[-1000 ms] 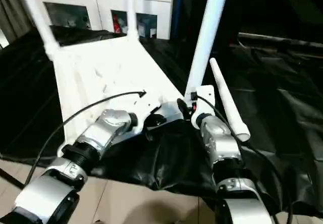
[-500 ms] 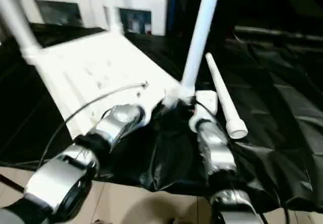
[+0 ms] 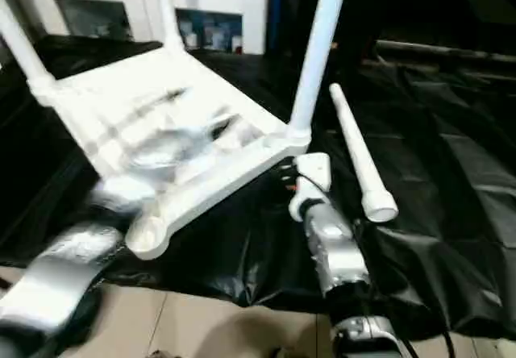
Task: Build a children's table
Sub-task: Rotate table base
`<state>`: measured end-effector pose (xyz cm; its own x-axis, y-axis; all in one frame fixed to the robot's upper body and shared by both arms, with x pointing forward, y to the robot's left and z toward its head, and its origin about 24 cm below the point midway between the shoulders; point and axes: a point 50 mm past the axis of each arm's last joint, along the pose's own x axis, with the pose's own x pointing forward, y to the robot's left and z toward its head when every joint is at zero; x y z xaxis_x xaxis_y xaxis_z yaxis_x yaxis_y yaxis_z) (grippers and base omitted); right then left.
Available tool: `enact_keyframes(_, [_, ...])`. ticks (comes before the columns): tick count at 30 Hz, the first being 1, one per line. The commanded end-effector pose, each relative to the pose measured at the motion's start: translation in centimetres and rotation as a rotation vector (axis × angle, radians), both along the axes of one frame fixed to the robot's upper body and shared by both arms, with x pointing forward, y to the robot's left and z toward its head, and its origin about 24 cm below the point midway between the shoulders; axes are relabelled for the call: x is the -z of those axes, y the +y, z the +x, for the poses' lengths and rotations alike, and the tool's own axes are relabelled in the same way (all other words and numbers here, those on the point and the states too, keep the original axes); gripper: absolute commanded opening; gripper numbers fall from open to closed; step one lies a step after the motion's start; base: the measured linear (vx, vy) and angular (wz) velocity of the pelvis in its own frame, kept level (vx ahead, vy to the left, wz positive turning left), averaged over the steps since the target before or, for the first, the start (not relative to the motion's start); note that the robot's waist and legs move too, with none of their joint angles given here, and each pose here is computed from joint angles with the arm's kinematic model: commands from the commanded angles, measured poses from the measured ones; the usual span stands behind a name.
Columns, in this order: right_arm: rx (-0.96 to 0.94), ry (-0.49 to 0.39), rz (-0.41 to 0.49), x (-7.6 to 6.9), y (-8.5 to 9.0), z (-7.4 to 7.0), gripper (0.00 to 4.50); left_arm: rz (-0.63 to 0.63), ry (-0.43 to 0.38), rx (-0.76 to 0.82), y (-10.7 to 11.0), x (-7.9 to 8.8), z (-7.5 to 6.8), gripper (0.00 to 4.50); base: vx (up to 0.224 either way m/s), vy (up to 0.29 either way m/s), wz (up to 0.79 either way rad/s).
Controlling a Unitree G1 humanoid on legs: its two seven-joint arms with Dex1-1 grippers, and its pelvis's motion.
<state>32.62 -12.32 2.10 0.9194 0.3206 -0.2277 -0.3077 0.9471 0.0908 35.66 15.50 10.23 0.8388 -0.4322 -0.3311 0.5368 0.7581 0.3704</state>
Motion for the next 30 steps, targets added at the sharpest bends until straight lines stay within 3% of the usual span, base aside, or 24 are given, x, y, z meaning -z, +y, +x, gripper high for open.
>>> enact_keyframes(1, [-0.027,0.007,0.001,-0.3,0.7,0.4,3.86,0.062,0.008,0.000,0.6,-1.3,-0.9,2.03,0.000,0.000,0.00])
enact_keyframes(6, [-0.065,0.041,-0.019,-0.3,1.9,1.2,3.86,0.256,0.067,-0.214,6.6,-2.9,-4.6,2.42,0.000,0.000,0.00])
enact_keyframes(8, [-0.081,0.042,-0.022,-0.5,2.4,1.5,3.86,0.330,0.087,-0.274,8.3,-3.6,-5.8,2.71,0.000,0.000,0.00])
enact_keyframes(11, [-0.104,0.041,-0.020,-0.8,2.9,1.8,3.86,0.412,0.147,-0.321,9.6,-3.8,-7.1,2.81,0.000,0.000,0.00])
enact_keyframes(17, [-0.148,0.042,-0.041,-0.7,3.4,1.9,3.86,0.411,0.314,-0.216,8.3,-0.9,-8.7,3.22,0.000,0.000,0.00])
enact_keyframes(19, [-0.150,0.042,-0.043,-0.7,3.5,1.9,3.86,0.391,0.325,-0.204,7.9,-0.4,-8.7,3.53,0.000,0.000,0.00])
enact_keyframes(23, [-0.155,0.035,-0.033,-1.0,3.8,2.3,3.86,0.356,0.412,-0.144,6.4,2.2,-8.9,3.70,0.000,0.000,0.00])
enact_keyframes(24, [-0.155,0.032,-0.029,-1.2,3.8,2.4,3.86,0.347,0.425,-0.136,6.2,2.5,-9.0,3.95,0.000,0.000,0.00])
enact_keyframes(30, [-0.148,-0.004,-0.017,-2.0,2.8,2.3,3.86,0.186,0.386,-0.026,3.1,2.9,-7.8,4.43,0.000,0.000,0.00])
